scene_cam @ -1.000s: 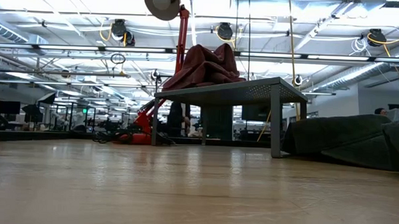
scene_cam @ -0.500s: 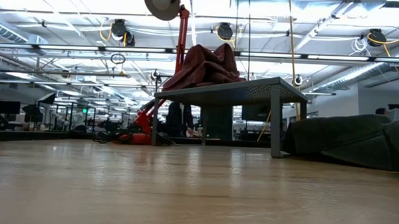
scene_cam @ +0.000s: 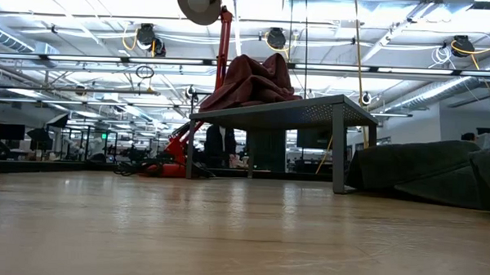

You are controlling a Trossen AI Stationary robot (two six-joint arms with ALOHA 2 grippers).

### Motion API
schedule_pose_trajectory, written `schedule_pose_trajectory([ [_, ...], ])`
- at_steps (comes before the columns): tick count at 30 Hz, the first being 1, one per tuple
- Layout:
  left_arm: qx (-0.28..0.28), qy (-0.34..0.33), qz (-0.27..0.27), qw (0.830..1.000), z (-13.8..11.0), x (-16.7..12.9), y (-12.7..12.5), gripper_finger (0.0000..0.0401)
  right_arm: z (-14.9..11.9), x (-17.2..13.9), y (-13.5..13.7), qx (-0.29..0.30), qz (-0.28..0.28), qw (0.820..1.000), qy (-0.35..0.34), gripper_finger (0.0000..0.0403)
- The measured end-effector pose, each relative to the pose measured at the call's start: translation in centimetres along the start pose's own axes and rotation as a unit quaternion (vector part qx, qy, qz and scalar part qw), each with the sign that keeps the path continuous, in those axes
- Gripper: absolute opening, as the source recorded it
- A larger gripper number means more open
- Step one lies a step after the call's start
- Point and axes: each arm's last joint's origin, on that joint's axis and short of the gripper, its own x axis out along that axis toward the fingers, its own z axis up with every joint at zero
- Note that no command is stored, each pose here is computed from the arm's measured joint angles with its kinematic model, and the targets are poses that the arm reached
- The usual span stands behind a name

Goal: Pick & Place hat
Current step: Put the black cap on the shelf

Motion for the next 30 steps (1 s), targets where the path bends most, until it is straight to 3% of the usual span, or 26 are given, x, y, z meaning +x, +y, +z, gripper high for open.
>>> schedule_pose_trajectory([
  [9,0.009,-0.009,-0.005,1.0,0.2,0.0,-0.1,0.0182,2.1,4.8,-2.7,-0.003,-0.092,0.994,-0.058,0.0196],
  [25,0.008,-0.01,-0.005,1.0,0.2,0.0,-0.1,0.0182,5.9,5.8,-1.6,0.033,-0.045,0.979,-0.198,0.0196],
  [30,0.008,-0.01,-0.005,1.0,0.2,0.0,-0.1,0.0182,7.5,5.7,-1.6,0.056,-0.069,0.968,-0.235,0.0196],
])
